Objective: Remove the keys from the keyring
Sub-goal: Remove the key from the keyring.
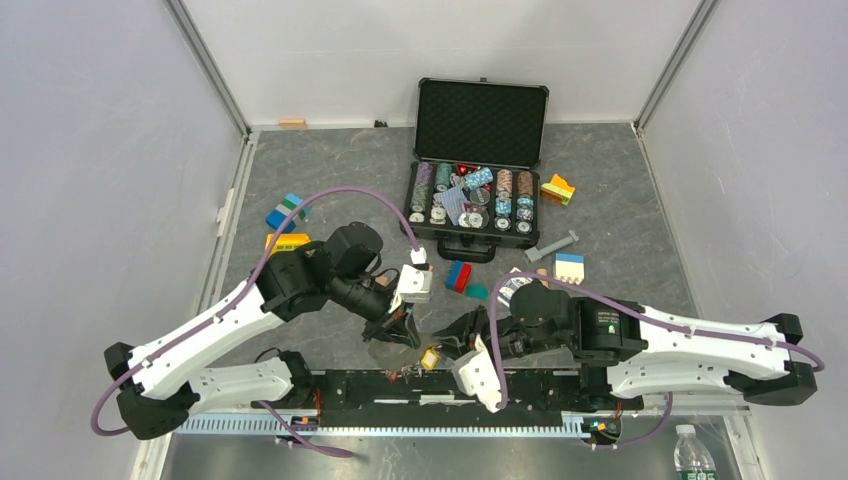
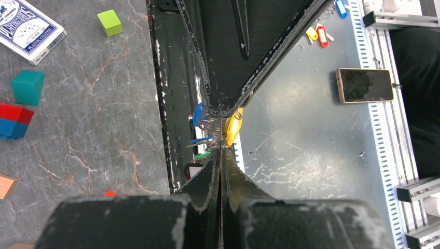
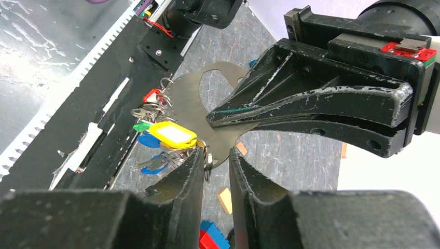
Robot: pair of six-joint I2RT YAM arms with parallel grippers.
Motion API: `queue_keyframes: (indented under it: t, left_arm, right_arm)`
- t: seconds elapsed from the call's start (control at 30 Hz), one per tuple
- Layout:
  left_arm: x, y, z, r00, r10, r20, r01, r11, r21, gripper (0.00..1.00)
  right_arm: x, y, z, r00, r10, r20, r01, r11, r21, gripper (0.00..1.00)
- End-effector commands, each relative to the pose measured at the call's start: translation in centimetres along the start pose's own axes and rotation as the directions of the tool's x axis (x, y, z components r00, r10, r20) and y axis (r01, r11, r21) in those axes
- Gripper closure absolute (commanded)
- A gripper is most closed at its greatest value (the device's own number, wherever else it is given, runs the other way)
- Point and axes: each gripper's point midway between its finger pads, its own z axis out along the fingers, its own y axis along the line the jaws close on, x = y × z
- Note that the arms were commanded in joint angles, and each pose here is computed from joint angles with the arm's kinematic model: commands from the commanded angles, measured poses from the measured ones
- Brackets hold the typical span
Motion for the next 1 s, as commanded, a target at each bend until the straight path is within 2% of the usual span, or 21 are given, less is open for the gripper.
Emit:
queue_keyframes:
  t: [0.0,0.43,0.7,0.97]
  left_arm:
    - [-2.05,-0.77,-0.54,0.995,0.075,0.058,-0.077,0.997,0.027,0.98]
    - [-2.00,-0.67,-0.58,0.995,0.078,0.057,-0.079,0.997,0.019,0.98]
    - [-1.90,-0.59,-0.56,0.996,0.076,0.055,-0.077,0.997,0.015,0.98]
    - [-1.93,-0.51,-0.59,0.995,0.078,0.055,-0.079,0.997,0.010,0.98]
  right_arm:
    - [-1.29,-0.92,-0.94,0.999,-0.002,0.033,0.001,1.000,0.031,0.71]
    - [-0.77,-0.41,-0.97,1.000,0.008,0.015,-0.009,1.000,0.017,0.77]
    - [-1.00,-0.40,-1.31,1.000,0.007,0.025,-0.008,1.000,0.020,0.74]
    - [-0.94,-0.22,-1.44,1.000,0.009,0.022,-0.009,1.000,0.014,0.81]
